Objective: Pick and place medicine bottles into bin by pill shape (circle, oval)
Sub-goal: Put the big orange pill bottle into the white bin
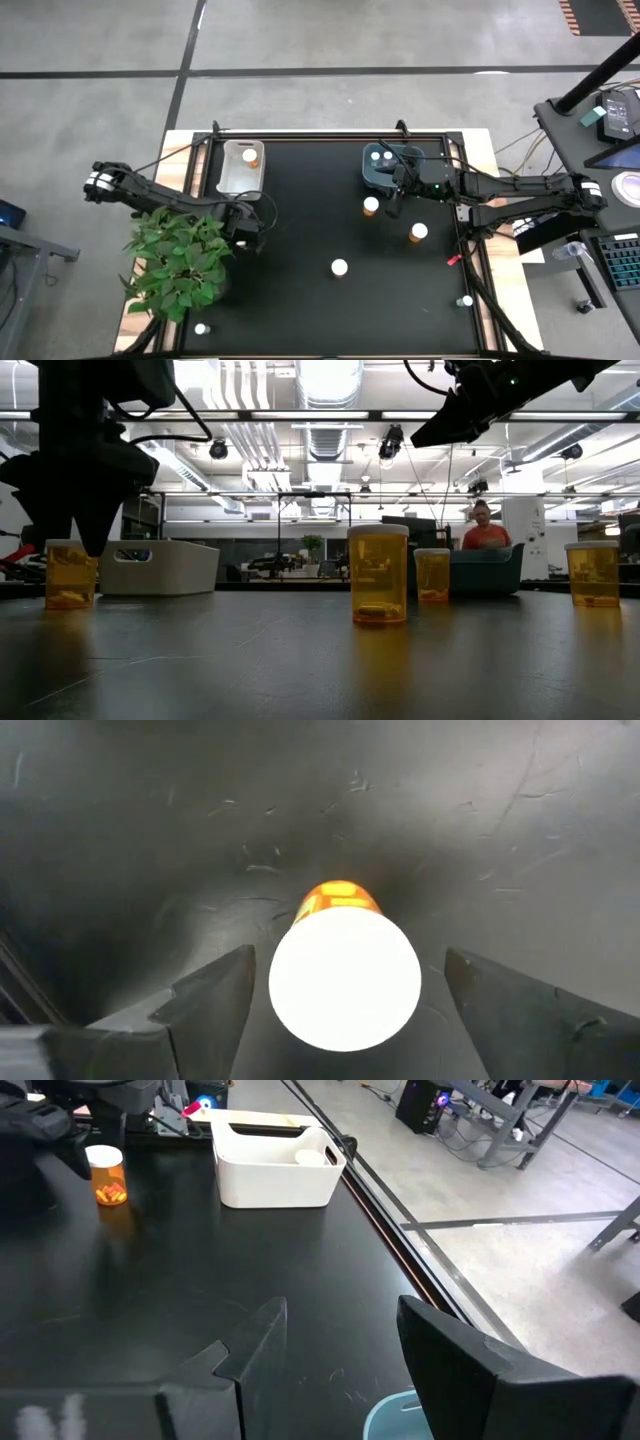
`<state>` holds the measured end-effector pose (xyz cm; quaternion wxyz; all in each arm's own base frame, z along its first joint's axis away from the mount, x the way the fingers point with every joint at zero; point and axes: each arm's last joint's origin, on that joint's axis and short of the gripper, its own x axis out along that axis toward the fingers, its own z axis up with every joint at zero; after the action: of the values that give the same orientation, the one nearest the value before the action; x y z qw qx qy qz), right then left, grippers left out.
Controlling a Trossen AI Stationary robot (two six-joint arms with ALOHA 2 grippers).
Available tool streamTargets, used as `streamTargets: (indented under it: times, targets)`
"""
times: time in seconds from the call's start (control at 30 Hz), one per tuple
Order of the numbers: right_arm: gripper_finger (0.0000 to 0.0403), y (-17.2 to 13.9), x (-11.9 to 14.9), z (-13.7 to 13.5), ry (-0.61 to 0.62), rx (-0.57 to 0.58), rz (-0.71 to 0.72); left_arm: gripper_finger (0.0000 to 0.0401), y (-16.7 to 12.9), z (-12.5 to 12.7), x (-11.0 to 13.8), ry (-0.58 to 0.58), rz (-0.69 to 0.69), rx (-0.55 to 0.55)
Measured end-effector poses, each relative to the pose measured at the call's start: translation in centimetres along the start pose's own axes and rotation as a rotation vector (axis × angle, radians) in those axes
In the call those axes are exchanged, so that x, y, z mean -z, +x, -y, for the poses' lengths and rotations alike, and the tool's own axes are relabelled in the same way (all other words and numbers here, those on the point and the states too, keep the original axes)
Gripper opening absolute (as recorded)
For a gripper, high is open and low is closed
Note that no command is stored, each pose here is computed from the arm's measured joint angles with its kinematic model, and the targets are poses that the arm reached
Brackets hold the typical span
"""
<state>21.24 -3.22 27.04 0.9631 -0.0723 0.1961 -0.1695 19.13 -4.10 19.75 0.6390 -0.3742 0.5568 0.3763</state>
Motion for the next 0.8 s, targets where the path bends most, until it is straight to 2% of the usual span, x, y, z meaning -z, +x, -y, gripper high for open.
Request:
streamTargets:
  times: [0.17, 0.53, 0.8]
  targets:
    - [0.0185, 0.00, 0.00, -0.01, 0.000, 0.000, 0.000, 0.0289, 0.04, -0.05, 0.01, -0.014, 0.000, -0.004]
    - [0.0185, 0.00, 0.00, 0.00, -0.001, 0.000, 0.000, 0.0189, 0.11, -0.02, 0.01, -0.014, -0.001, -0.007]
    - [0.0185, 0.00, 0.01, -0.01, -0.001, 0.000, -0.001, 0.0188, -0.50, 0.40, -0.18, -0.018, 0.005, 0.017]
